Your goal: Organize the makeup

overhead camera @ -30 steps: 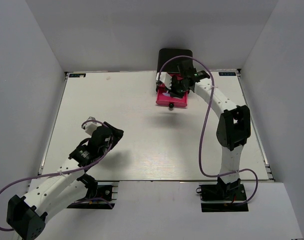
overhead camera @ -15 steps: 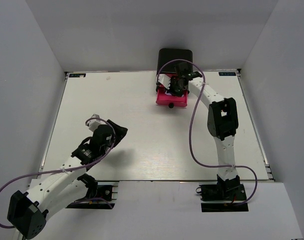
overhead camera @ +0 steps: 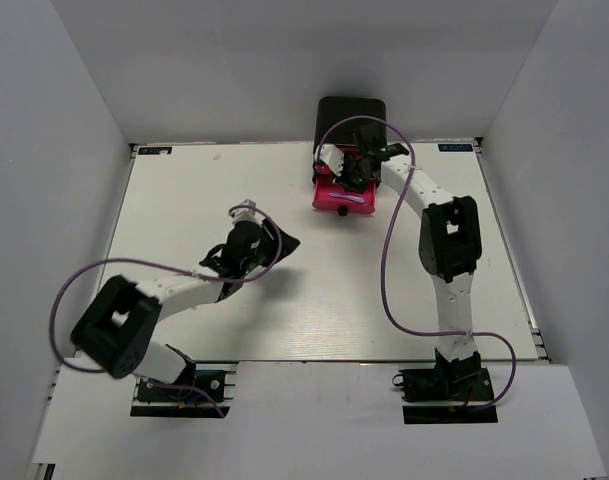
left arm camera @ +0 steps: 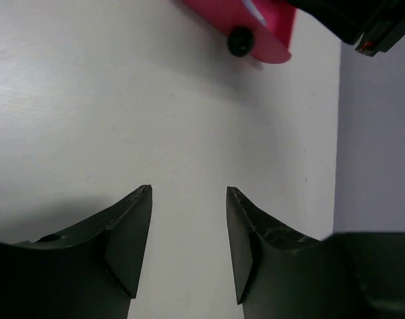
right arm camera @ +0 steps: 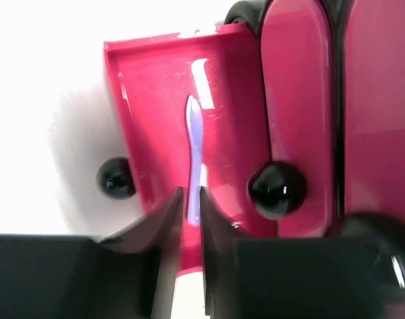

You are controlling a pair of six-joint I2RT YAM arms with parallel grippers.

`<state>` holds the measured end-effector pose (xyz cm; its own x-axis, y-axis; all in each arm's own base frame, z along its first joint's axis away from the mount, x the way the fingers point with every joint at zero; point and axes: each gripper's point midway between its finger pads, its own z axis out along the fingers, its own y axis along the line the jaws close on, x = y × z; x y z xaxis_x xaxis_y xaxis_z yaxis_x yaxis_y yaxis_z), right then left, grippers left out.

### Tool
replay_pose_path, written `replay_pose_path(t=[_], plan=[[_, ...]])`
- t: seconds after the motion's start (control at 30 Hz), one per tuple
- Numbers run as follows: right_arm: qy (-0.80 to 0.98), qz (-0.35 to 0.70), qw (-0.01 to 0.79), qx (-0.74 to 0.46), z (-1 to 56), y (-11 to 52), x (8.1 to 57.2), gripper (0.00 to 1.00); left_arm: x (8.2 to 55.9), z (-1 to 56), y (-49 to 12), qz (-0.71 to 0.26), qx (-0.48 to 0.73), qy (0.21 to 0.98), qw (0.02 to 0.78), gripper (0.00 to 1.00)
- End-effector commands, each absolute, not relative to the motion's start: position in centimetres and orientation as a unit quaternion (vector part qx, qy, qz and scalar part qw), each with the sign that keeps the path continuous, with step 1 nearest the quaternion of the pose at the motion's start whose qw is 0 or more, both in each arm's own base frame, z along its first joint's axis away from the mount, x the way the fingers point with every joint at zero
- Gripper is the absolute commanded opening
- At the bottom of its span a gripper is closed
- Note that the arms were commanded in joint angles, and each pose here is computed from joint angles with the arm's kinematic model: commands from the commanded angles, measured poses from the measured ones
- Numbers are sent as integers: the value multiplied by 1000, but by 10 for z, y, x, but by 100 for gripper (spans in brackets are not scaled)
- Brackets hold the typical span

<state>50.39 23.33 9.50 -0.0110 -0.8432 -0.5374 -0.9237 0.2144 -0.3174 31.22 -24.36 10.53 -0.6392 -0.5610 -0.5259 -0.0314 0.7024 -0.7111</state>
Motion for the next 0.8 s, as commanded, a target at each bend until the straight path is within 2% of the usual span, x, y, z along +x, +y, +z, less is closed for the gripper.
replay_pose_path(t=[0.0, 0.03, 0.1, 0.13, 0.2, 0.23, 0.27, 0.33, 0.47, 0.57, 0.77], plan=[[729, 120, 390, -549, 158, 232, 496, 9, 344, 158, -296, -446, -108, 778, 429, 58], [727, 128, 414, -532, 179, 232, 493, 0, 351, 143, -308, -455, -100, 780, 417, 53], [755, 168, 416, -477, 183, 222, 477, 0, 367, 152, -326, -480, -93, 764, 421, 45], [755, 179, 426, -465, 189, 221, 473, 0, 373, 129, -334, -478, -99, 776, 400, 40], [757, 189, 456, -428, 211, 207, 466, 0, 386, 133, -350, -498, -98, 767, 392, 32], [781, 209, 439, -393, 192, 202, 451, 14, 391, 131, -356, -505, -100, 765, 388, 31], [774, 209, 463, -377, 199, 200, 454, 36, 401, 125, -365, -510, -109, 764, 379, 30], [784, 222, 468, -341, 203, 189, 442, 44, 412, 122, -373, -518, -123, 761, 371, 30], [793, 251, 457, -315, 202, 177, 430, 29, 429, 103, -391, -522, -141, 762, 356, 33], [795, 254, 461, -302, 201, 166, 426, 27, 446, 105, -398, -519, -156, 759, 360, 32], [797, 258, 461, -292, 197, 154, 420, 26, 458, 85, -400, -473, -186, 788, 347, 19]])
